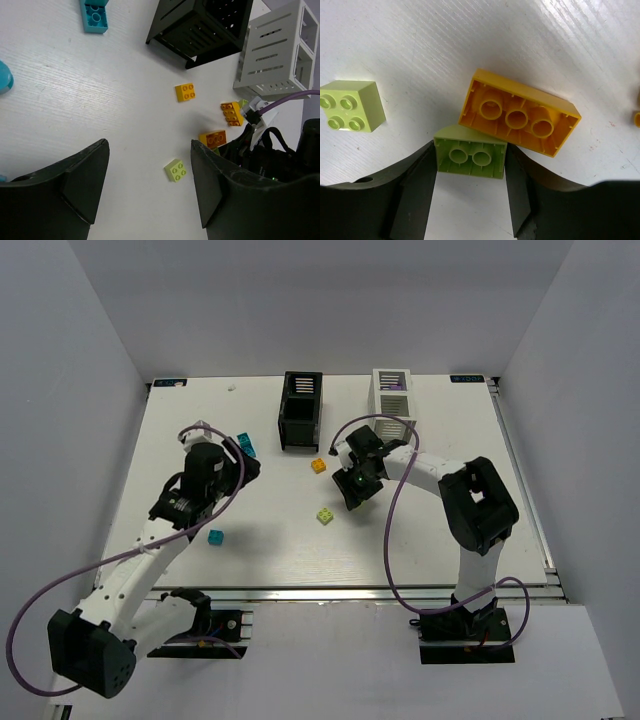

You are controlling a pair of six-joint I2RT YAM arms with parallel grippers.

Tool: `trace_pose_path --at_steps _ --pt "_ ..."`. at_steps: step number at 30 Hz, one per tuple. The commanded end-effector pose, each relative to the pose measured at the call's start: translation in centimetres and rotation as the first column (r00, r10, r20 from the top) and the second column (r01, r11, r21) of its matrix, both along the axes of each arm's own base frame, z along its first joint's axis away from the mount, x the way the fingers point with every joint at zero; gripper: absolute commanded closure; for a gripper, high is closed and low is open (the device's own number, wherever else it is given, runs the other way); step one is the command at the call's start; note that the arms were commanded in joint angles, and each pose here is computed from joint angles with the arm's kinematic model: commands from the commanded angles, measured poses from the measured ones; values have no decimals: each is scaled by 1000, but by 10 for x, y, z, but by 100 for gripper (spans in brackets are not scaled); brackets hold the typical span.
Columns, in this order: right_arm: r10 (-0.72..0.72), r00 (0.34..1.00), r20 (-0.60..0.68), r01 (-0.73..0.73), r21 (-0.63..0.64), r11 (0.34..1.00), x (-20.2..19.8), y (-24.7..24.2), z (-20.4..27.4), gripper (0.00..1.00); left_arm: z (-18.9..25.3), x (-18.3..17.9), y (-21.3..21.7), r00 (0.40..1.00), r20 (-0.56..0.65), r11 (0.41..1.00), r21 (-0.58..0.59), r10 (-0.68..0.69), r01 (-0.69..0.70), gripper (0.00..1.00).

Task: Sort the legos into containers by color

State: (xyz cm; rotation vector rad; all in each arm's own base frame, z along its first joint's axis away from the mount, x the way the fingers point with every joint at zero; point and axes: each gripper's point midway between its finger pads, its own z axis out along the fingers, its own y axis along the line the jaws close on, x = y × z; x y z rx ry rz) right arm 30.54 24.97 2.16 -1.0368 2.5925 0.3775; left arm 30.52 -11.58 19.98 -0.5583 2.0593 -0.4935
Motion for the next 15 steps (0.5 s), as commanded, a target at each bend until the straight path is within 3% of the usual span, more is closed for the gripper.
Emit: trace_pose_path --at_steps 1,5,7,8,9,10,11,12,13,14,15 --pt "58 998 3 -58 25 998 -4 6 8 62 21 14 -8 998 53 999 6 -43 42 25" --pt "124 992 25 -125 42 991 -11 4 23 80 54 45 -26 991 100 996 16 -94 93 26" --pt "181 982 51 -184 60 981 -17 4 36 94 50 68 -34 991 67 992 56 -117 113 32" --pt "209 976 59 -213 69 975 -19 3 41 98 80 82 -40 986 107 991 56 -130 124 40" --pt "241 968 66 -246 82 966 -24 2 51 100 63 102 -47 989 45 988 82 -137 133 69" --pt "277 959 65 -283 106 953 -30 4 55 100 63 114 -51 989 25 985 101 -146 143 79" --pt "306 949 75 -313 111 943 -32 3 60 100 54 118 -54 986 -50 979 117 -160 165 85" --pt "329 941 83 -338 138 931 -36 4 69 100 99 139 -62 985 22 980 105 -170 167 91" --pt "344 936 74 -352 169 921 -43 3 71 100 64 162 -71 980 -79 973 134 -180 190 100" --pt "354 931 89 -364 177 914 -44 3 74 100 51 161 -72 966 -171 965 145 -193 218 100" --pt "363 925 116 -379 190 906 -46 2 82 100 100 181 -81 976 -73 968 128 -207 215 100"
